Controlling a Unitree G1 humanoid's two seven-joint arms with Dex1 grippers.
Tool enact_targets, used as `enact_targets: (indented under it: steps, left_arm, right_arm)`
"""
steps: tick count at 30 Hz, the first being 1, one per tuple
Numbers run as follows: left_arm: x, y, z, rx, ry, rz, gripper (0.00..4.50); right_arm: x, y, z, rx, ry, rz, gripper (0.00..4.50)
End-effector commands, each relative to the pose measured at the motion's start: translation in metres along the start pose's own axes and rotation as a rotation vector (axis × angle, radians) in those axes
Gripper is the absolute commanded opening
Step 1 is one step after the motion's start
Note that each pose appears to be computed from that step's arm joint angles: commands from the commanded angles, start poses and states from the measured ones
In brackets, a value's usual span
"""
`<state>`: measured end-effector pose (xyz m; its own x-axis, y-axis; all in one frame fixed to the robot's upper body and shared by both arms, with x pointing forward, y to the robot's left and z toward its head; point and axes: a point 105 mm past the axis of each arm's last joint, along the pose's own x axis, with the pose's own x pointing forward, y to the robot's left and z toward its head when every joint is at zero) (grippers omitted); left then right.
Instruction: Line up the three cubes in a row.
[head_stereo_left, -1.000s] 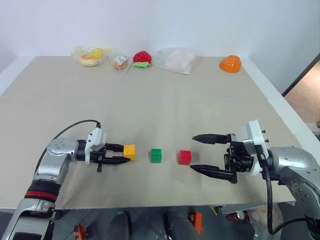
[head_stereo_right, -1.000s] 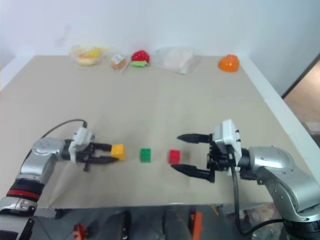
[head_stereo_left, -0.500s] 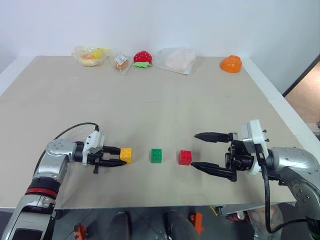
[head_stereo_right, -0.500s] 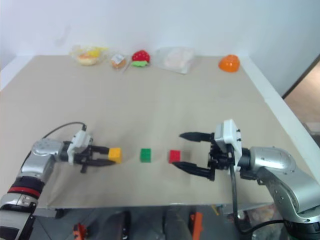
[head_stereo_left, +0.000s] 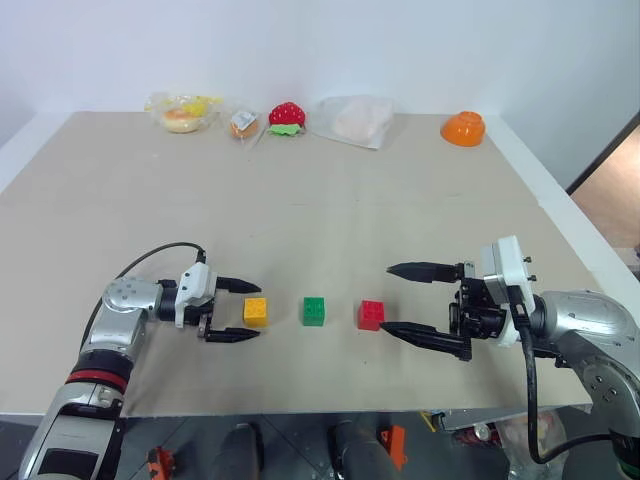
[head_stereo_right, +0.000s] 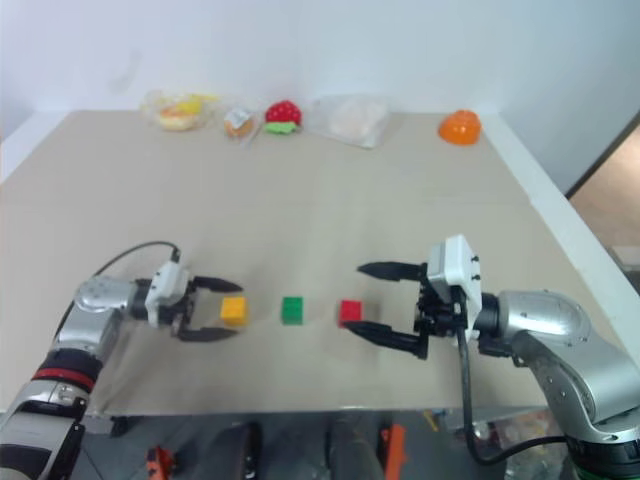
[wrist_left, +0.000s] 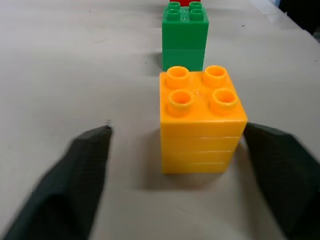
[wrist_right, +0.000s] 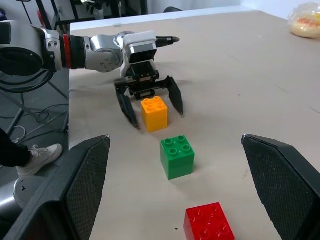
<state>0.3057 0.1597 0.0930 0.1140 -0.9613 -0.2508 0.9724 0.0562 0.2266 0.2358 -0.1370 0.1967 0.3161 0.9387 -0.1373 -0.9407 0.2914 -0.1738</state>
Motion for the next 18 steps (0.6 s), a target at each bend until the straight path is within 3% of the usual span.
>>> enact_targets:
  steps: [1,7,11,15,18]
  left_arm:
    - [-0.024,-0.002,0.004,-0.003,0.016,0.018,4.31]
    - [-0.058,-0.022,0.009,-0.092,0.070,0.019,4.31]
    - [-0.076,-0.015,0.010,-0.158,0.076,0.194,4.31]
    - [-0.100,0.013,0.012,-0.247,0.023,0.597,4.31]
    - [-0.103,0.009,0.014,-0.210,0.028,0.649,4.31]
  right_arm:
    - [-0.001,-0.003,0.008,-0.043,-0.014,0.004,4.37]
    - [-0.011,-0.022,0.013,-0.071,-0.001,-0.015,4.37]
    - [-0.021,-0.041,0.009,-0.055,0.003,-0.086,4.37]
    - [-0.046,-0.067,-0.035,0.062,0.044,-0.307,4.37]
    - [-0.050,-0.059,-0.061,0.149,0.055,-0.324,4.37]
